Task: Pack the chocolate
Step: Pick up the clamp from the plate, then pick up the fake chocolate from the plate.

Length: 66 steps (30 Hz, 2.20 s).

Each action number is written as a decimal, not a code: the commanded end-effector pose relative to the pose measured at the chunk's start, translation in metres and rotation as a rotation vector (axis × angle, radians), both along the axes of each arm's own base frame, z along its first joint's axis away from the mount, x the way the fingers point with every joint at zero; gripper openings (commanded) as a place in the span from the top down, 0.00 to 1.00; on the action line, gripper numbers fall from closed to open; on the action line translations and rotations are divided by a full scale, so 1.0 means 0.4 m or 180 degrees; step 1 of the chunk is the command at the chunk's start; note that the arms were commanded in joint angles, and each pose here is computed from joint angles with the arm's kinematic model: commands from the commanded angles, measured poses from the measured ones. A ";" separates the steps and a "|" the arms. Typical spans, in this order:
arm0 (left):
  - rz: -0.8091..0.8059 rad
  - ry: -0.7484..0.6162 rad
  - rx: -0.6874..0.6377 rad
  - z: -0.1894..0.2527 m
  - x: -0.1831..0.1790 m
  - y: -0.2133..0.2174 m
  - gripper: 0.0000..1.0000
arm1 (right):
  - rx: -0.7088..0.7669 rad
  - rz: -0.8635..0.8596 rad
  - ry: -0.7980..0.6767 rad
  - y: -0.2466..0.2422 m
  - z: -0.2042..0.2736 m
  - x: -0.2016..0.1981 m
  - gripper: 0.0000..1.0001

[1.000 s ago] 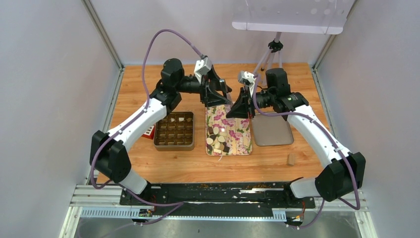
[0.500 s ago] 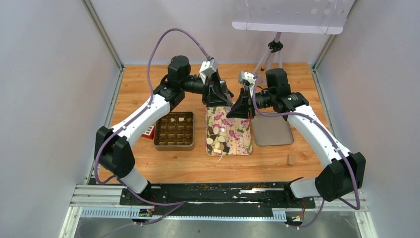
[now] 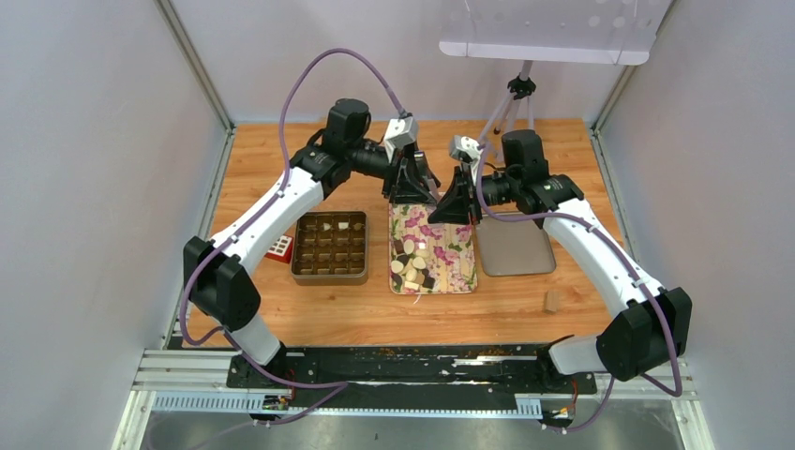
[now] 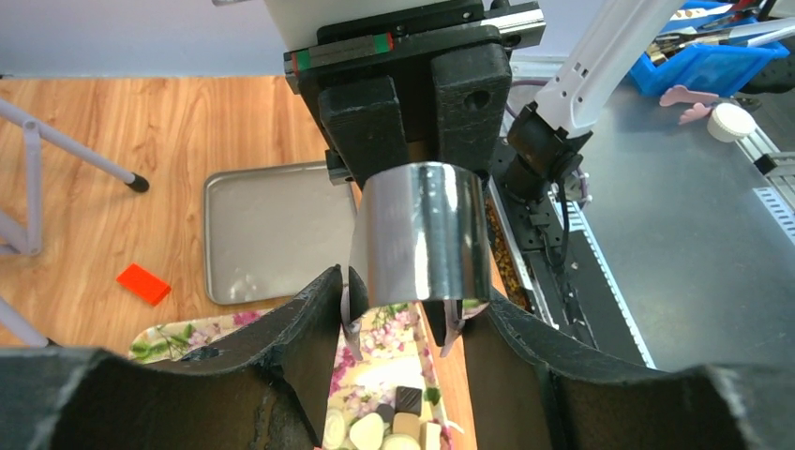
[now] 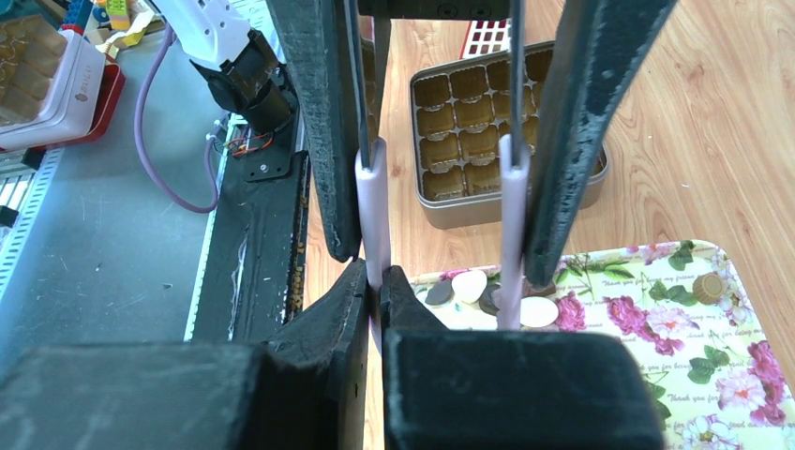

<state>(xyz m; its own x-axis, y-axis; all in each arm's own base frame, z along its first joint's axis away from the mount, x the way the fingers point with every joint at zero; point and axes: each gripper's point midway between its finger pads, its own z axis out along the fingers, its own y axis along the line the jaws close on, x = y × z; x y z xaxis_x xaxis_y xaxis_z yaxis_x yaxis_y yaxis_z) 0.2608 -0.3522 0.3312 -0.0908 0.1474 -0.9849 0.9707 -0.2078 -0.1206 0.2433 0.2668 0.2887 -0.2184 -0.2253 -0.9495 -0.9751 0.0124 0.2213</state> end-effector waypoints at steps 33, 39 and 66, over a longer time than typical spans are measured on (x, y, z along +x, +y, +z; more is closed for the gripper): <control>0.1311 -0.0163 0.0484 -0.254 0.137 0.075 0.55 | -0.0664 -0.0925 -0.0126 -0.282 -0.072 -0.072 0.44; 0.1753 -0.0222 0.0550 -0.298 0.210 0.082 0.57 | -0.0705 -0.0946 -0.0091 -0.287 -0.091 -0.085 0.45; 0.2523 0.0307 0.1412 -0.525 0.233 0.087 0.53 | -0.0741 -0.0957 -0.0028 -0.289 -0.121 -0.080 0.45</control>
